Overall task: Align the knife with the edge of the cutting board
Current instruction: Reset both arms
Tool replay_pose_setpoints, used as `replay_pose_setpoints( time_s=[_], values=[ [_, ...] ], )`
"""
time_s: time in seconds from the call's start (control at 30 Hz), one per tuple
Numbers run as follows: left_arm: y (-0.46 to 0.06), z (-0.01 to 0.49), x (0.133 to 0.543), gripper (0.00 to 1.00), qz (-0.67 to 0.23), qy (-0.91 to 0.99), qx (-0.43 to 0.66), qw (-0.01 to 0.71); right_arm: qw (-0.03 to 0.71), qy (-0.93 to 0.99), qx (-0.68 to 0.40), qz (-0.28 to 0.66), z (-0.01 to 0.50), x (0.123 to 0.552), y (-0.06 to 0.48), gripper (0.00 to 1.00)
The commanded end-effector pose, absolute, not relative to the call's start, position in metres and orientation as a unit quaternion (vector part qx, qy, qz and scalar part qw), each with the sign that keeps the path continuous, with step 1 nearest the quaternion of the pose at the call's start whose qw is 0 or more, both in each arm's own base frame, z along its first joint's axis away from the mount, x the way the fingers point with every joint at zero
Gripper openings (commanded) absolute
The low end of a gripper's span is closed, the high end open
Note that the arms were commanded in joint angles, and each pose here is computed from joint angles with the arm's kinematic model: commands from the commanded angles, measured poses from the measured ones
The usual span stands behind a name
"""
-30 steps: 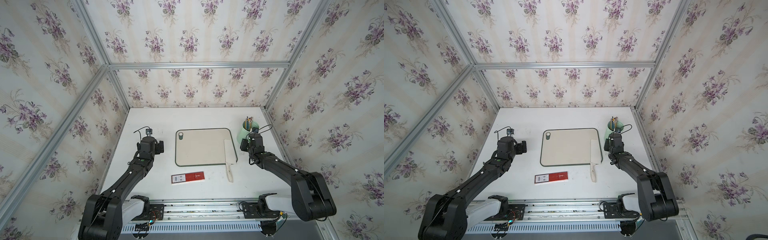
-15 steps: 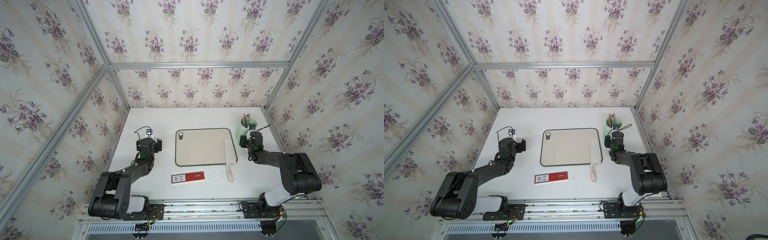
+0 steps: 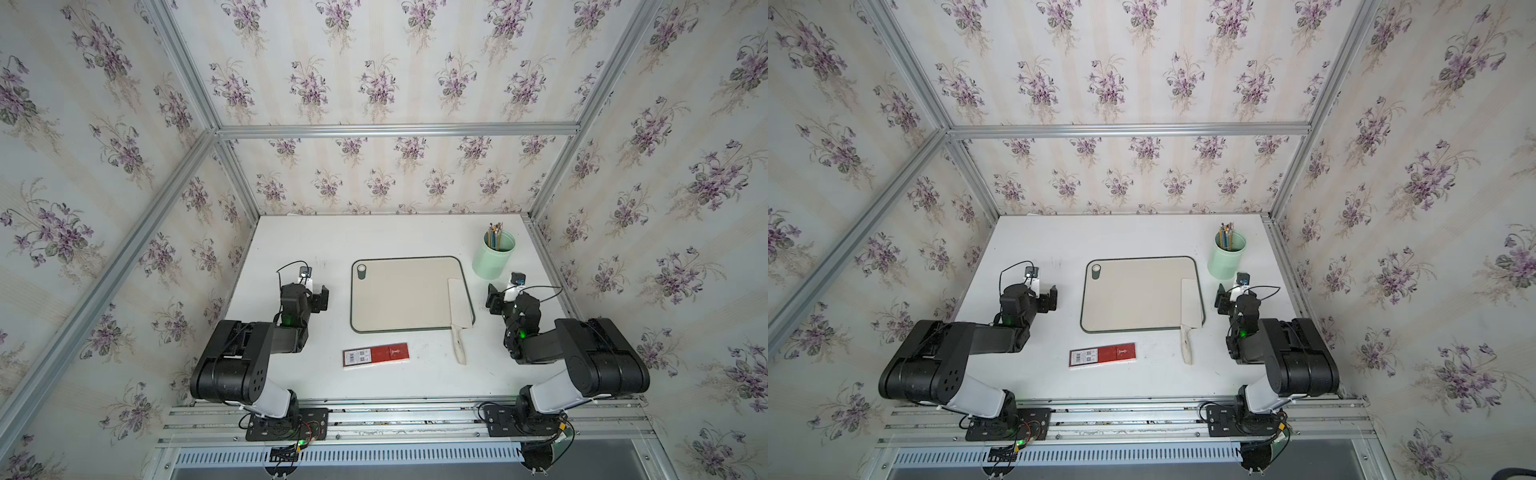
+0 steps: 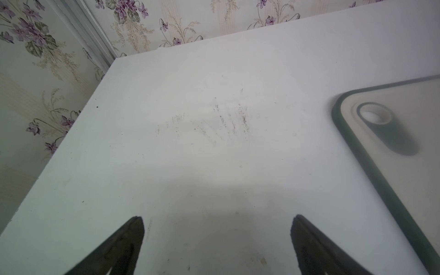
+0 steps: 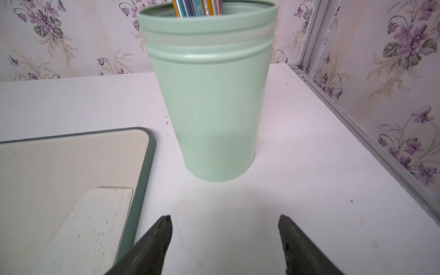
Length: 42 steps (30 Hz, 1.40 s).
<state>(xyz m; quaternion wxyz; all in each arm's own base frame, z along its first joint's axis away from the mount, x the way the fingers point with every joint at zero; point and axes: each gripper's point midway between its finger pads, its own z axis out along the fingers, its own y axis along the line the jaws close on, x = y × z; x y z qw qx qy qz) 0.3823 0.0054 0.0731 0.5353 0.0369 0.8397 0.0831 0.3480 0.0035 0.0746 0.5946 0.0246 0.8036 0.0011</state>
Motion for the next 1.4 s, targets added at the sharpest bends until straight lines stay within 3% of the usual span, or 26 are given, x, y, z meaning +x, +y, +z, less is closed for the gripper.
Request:
replay_pose_setpoints(
  time_s=[0.0, 0.1, 0.47, 0.63, 1.37],
  values=[
    [0.005, 0.095, 0.395, 0.99, 0.081, 0.822, 0.033, 0.563, 0.695, 0.718, 0.029, 0.002, 0.137, 0.358, 0.004, 0.99],
    [0.006, 0.095, 0.396, 0.99, 0.083, 0.817, 0.033, 0.569, 0.661, 0.748, 0.056, -0.014, 0.124, 0.374, -0.005, 1.0],
    [0.006, 0.095, 0.396, 0.99, 0.083, 0.819, 0.033, 0.566, 0.697, 0.714, 0.057, -0.015, 0.138, 0.355, -0.006, 1.0],
    [0.006, 0.095, 0.396, 0.99, 0.082, 0.819, 0.033, 0.567, 0.665, 0.743, 0.072, -0.025, 0.125, 0.368, -0.01, 1.0],
    [0.006, 0.095, 0.396, 0.99, 0.083, 0.819, 0.033, 0.567, 0.672, 0.737, 0.066, -0.025, 0.129, 0.371, -0.009, 1.0]
  ],
)
